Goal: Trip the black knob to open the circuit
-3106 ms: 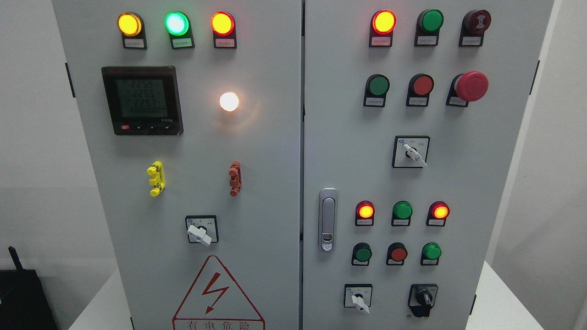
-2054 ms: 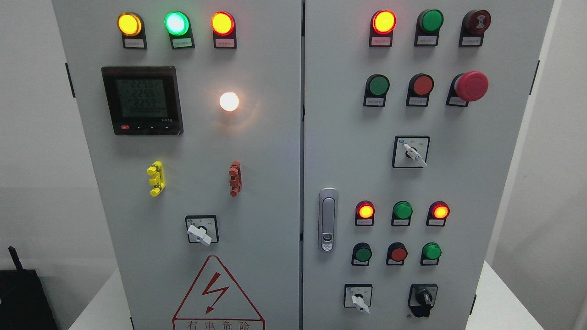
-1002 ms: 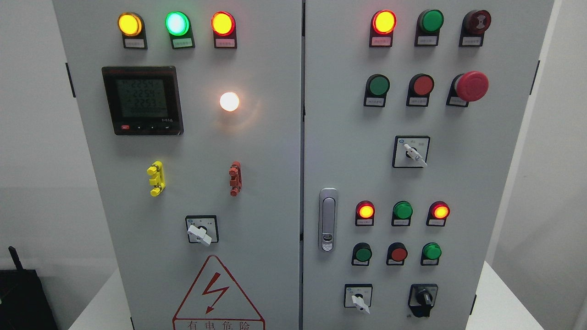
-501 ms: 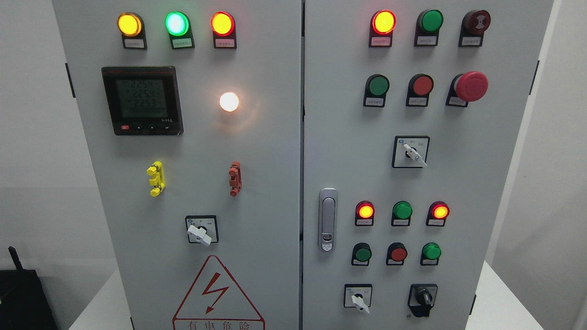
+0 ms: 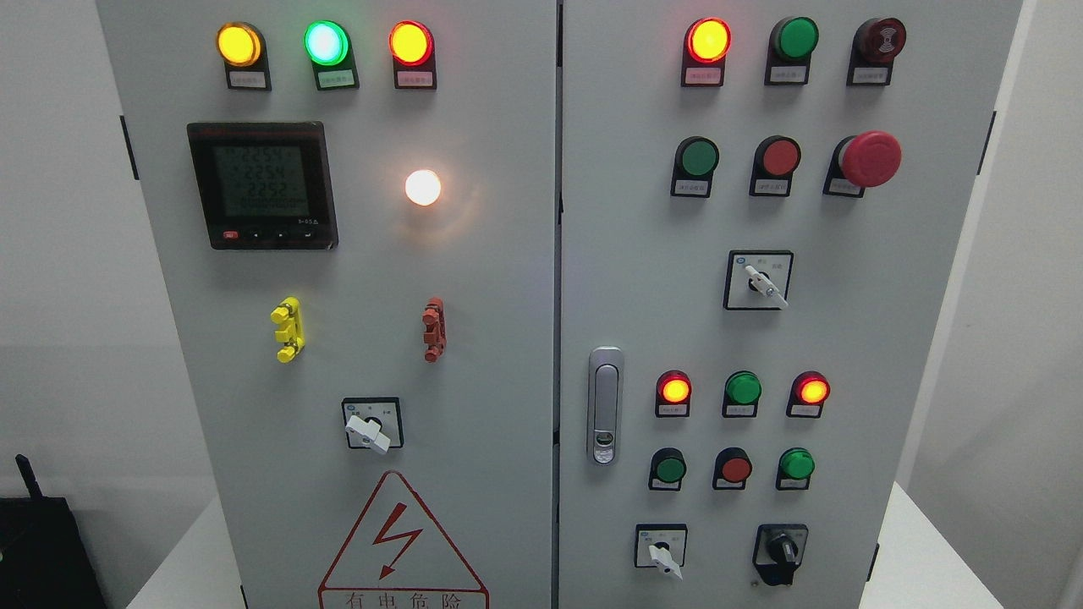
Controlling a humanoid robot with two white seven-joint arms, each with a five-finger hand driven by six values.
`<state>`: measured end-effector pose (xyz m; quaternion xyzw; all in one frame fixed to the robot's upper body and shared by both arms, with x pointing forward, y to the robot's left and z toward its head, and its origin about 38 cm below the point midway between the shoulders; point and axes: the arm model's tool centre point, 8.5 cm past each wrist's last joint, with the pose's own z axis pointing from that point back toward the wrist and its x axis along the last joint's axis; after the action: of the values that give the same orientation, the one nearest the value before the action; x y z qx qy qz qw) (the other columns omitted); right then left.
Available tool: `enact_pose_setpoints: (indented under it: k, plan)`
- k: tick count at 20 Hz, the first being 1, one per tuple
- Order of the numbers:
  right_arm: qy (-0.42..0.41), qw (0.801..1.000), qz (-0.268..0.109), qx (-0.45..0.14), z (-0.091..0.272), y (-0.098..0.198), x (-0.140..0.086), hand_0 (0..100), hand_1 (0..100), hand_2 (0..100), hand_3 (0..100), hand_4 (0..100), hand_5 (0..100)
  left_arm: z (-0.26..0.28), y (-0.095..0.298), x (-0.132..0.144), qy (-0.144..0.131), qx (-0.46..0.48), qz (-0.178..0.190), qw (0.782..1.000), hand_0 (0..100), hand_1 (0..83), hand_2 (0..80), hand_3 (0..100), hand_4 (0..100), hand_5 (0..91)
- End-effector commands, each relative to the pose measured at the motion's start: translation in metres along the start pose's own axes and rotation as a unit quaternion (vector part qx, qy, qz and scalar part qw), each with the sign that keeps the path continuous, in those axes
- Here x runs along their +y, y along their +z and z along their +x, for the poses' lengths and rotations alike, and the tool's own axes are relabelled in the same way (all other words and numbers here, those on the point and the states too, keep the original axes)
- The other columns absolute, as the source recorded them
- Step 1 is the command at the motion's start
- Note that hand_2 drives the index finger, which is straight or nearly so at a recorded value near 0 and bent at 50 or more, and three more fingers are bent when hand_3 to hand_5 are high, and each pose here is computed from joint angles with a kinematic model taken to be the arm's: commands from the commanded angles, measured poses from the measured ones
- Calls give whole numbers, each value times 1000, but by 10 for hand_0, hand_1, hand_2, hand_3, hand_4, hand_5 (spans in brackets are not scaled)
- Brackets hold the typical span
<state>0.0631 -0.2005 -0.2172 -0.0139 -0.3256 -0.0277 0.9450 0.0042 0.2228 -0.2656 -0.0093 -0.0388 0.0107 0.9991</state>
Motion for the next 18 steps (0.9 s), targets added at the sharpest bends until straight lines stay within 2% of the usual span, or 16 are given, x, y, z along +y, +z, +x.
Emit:
enact_pose_setpoints:
  k: [1, 5, 18]
  plan:
    - [-4, 1000, -4, -30, 14, -2, 1, 3, 228, 0, 856, 734, 695, 2, 0, -1, 2, -3, -1, 1000, 120, 389, 0, 0, 0, 0]
    - [-8, 998, -7, -68, 34, -3, 1, 14, 223, 0, 899, 772, 752, 3, 0, -1, 2, -4, -1, 1000, 120, 389, 0, 0, 0, 0]
    - [-15, 989, -19, -143, 83, -1, -2, 21, 219, 0, 941, 812, 806, 3, 0, 0, 2, -4, 0, 1000, 120, 389, 0, 0, 0, 0]
